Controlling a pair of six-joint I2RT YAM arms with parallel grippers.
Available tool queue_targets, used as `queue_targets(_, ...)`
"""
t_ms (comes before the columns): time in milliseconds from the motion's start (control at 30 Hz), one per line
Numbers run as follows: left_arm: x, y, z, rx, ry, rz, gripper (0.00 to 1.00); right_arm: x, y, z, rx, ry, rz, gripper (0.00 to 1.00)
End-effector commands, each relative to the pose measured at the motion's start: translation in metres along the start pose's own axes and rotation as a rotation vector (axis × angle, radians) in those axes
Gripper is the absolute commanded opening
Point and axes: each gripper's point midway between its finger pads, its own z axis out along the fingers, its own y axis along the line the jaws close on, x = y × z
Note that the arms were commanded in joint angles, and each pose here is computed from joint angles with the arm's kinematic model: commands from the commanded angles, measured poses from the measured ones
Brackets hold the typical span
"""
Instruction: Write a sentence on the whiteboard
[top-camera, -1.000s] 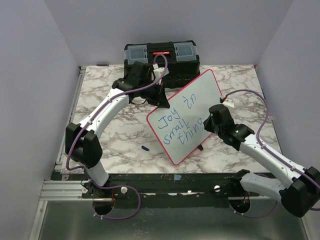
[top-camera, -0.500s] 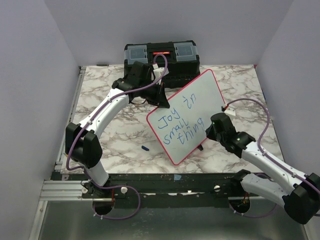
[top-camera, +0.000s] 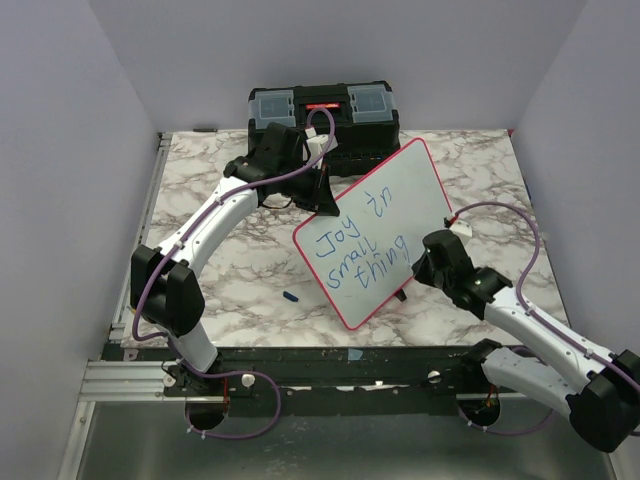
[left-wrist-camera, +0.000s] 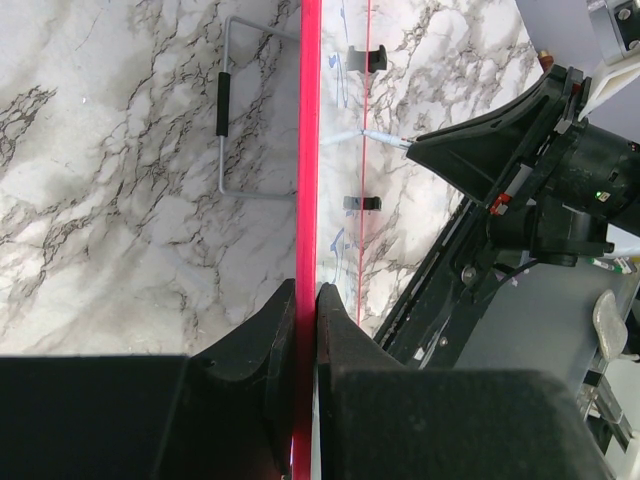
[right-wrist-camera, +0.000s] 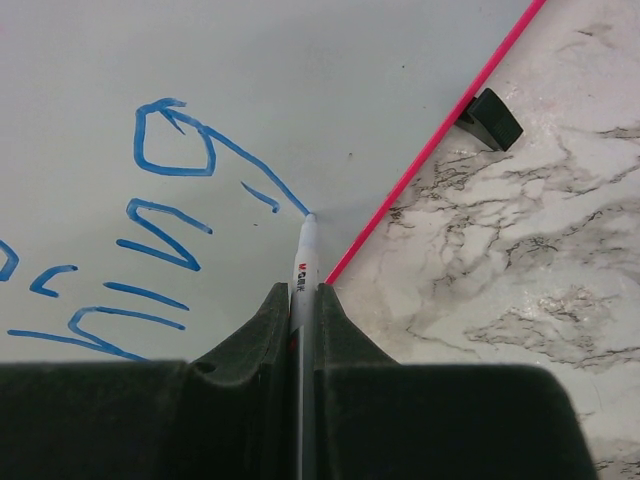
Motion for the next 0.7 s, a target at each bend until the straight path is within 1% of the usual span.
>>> queue_targets(0, -0.002, 0.001, -0.003, -0.025, -0.016, 0.075, 0.0, 0.002, 0.029, -0.003, -0.117, 0.05, 0.034, 0.01)
queue_targets(467, -0.002, -0.001, -0.005, -0.025, -0.022, 0.079, 0.0, -0.036, 0.05, -0.009, -0.131, -0.03, 0.027, 0.01)
queue_targets(667, -0.003, -0.001, -0.005, -0.025, -0.022, 0.079, 0.0, -0.056, 0.053, -0.022, -0.129, -0.071, 0.019, 0.01)
